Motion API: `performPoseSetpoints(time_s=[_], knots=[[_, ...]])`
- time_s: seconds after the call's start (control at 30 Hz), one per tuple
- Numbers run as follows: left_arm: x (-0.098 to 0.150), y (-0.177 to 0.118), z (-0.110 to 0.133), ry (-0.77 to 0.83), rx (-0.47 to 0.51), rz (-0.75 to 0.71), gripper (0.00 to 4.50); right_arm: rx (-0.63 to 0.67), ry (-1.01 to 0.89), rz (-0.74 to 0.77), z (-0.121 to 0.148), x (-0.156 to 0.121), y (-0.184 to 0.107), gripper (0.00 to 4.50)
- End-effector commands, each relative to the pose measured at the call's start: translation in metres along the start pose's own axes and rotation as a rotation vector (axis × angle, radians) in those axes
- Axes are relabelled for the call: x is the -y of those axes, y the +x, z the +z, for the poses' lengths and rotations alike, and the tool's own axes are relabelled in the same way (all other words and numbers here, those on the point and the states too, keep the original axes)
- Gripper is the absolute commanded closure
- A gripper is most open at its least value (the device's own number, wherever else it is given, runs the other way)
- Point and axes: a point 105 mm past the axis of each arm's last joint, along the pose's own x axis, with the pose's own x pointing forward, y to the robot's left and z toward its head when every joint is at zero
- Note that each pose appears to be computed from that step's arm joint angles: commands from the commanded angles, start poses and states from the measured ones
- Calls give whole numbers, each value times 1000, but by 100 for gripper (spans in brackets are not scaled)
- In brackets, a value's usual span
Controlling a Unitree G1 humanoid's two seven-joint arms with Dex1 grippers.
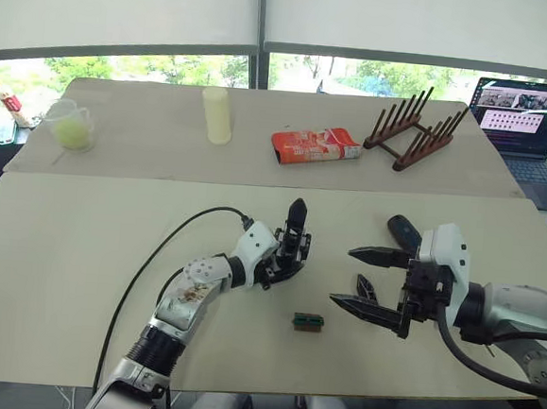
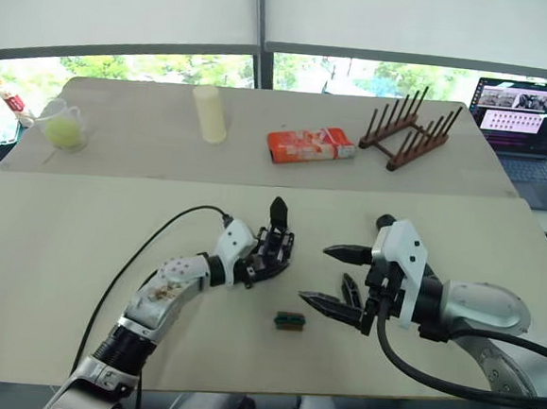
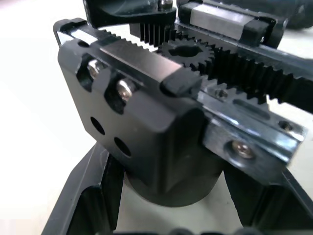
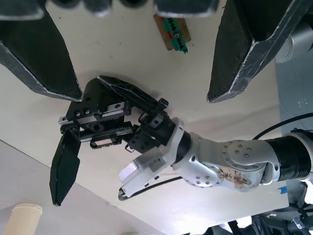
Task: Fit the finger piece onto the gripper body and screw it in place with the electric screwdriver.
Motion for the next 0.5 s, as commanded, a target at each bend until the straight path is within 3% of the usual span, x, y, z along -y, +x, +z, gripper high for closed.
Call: performPoseSetpoints(time_s=[0.03, 0.07, 0.1, 0.17, 0.2, 0.37, 0.5], knots=[[-2, 6, 17, 69, 58, 22, 214, 13, -52, -11, 9, -1, -2, 0], [-4, 6, 16, 93, 52, 49, 214, 13, -56, -16, 9, 0, -2, 0], [-7, 6, 15, 103, 50, 69, 109, 9, -64, -22, 9, 0, -3, 0], [-7, 4, 14, 100, 52, 78, 25, 3, -74, -30, 8, 1, -4, 0], [-6, 3, 14, 95, 55, 70, 4, 2, -76, -35, 8, 2, -4, 0], [-6, -15, 9, 74, 39, 37, 4, -4, -93, -63, 10, 6, -8, 0], [-9, -44, 13, 103, -2, -77, 4, -53, -44, -144, 9, 18, -15, 0]])
